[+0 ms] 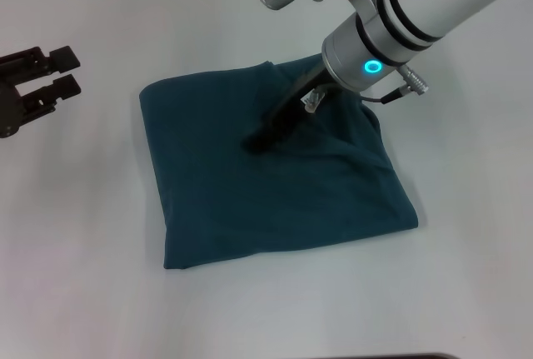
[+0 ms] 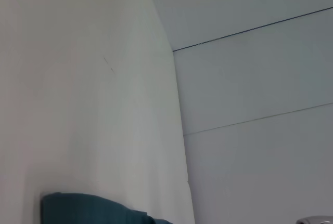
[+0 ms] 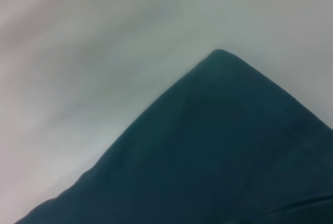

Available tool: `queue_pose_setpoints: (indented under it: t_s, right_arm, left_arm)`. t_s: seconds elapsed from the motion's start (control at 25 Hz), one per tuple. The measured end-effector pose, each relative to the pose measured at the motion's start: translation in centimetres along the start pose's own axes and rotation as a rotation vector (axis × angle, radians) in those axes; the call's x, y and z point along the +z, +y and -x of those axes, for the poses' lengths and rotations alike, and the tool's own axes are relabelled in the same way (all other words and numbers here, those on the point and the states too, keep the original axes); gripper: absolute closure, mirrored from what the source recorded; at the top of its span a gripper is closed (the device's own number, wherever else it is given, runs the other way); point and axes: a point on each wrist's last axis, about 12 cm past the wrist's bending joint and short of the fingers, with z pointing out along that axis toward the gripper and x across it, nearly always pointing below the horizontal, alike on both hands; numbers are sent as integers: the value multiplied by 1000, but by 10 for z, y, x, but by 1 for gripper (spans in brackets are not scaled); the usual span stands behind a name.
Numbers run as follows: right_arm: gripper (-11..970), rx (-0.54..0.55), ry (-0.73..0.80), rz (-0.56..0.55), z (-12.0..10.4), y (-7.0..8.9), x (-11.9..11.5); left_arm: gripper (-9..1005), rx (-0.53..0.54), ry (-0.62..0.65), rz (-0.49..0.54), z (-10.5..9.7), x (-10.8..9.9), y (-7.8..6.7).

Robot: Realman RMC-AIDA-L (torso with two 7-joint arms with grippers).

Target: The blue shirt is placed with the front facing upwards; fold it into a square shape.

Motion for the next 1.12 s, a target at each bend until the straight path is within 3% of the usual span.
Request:
queue_pose_setpoints:
  t_s: [0.36, 0.8, 0.88, 1.12]
  right_arm:
    - [371, 41, 15, -12, 2, -3, 4]
    - [588, 45, 19, -15, 3, -4, 2]
    - [798, 48, 20, -14, 3, -4, 2]
    - [944, 71, 12, -10, 3, -5, -1]
  left_arm:
    - [488, -1, 1, -2, 0, 0, 0]
    - [487, -2, 0, 0, -1, 0, 0]
    - [488, -1, 0, -1, 0, 1, 0]
    - [488, 0, 1, -2, 0, 1, 0]
